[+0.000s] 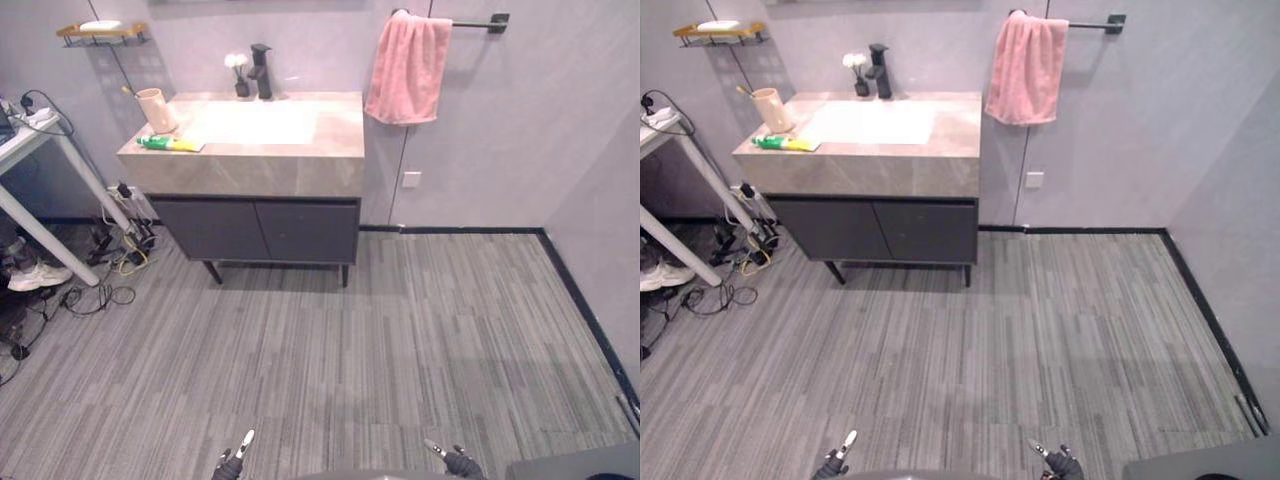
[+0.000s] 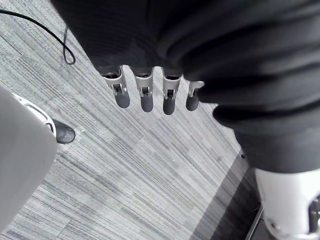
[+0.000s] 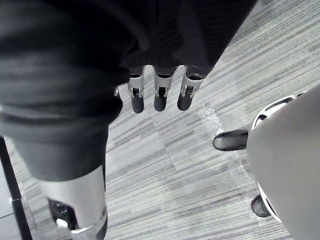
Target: Organize washtable
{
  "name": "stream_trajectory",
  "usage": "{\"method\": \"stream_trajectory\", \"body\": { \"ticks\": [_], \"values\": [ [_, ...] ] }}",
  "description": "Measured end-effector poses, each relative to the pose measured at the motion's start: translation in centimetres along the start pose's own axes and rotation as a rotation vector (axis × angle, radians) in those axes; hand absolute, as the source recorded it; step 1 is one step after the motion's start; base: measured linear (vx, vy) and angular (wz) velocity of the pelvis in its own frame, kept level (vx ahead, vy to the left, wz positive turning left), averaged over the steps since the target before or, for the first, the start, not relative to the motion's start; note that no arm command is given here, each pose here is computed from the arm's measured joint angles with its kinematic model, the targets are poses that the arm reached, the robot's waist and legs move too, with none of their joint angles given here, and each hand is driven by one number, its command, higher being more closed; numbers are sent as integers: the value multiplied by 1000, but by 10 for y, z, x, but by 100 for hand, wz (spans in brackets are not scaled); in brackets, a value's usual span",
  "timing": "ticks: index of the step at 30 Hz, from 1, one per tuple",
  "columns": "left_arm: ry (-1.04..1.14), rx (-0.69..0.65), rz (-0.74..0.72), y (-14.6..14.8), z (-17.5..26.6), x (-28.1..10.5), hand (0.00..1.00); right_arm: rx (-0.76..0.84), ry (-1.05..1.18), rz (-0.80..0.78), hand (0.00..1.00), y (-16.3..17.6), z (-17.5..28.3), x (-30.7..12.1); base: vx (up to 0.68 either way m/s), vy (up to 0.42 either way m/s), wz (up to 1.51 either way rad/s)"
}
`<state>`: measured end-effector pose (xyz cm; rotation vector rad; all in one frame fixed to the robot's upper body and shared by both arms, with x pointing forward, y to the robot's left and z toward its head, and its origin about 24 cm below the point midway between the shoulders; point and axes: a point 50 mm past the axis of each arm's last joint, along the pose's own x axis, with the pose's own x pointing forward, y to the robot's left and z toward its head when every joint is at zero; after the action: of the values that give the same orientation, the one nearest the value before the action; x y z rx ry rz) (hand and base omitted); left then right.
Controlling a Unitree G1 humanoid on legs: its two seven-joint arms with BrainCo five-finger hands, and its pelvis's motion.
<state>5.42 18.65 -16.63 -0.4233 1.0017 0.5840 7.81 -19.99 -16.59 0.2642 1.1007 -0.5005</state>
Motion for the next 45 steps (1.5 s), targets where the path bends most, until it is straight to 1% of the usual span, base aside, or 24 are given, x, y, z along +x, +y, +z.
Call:
{"method": "stream_trajectory", "body": {
  "ticks": [12, 14, 18, 20, 23, 24, 26, 29, 30, 33, 34, 36, 40, 45],
  "values": [
    [4, -1, 2, 0, 0, 0, 0, 2, -4, 4, 0, 1, 1, 0, -6, -12, -5],
    [1, -7, 7, 2, 1, 1, 0, 23, -18, -3, 0, -1, 5, 1, -29, -50, -46],
    [-5, 10, 13, 13, 8, 3, 0, 41, 5, 5, 0, 2, -2, 0, 52, -98, -54],
    [-6, 5, 42, 23, 11, 2, 0, 41, 15, 5, 0, 1, -5, -1, 67, -216, -58],
    [-5, -47, 67, 27, 8, 1, 0, -11, -1, 6, 0, -6, 0, 0, 204, -231, -108],
    [48, -33, 66, 28, -10, -5, 0, -47, -7, 9, 0, -8, 6, 2, 527, -197, -206],
    [42, -29, 56, 25, -7, -4, 0, -39, 13, 3, 0, -10, 3, 2, 506, -38, -133],
    [11, -29, 46, 23, 1, -2, 0, -63, -16, 40, 0, 5, 13, 4, 376, 151, -33],
    [6, -35, 33, 16, 1, -1, 0, -68, -35, 53, 0, 12, 19, 5, 270, 182, -72],
    [-7, -73, 32, 14, 3, 0, 0, -48, -82, 98, 0, 33, 30, 4, 371, 265, -77],
    [-38, -76, 32, 15, 11, 1, 0, -30, -63, 108, 0, 39, 22, 2, 402, 294, -24],
    [-56, -77, 29, 15, 16, 2, 0, -44, -58, 131, 0, 47, 20, 0, 463, 314, -45],
    [-72, -10, -9, 9, 25, 5, 0, -44, -75, 138, 0, 46, 20, -1, 463, 267, -20],
    [-99, -8, -38, -2, 33, 7, 0, -61, -139, 158, 0, 48, 32, -2, 424, 119, 0]
  ]
}}
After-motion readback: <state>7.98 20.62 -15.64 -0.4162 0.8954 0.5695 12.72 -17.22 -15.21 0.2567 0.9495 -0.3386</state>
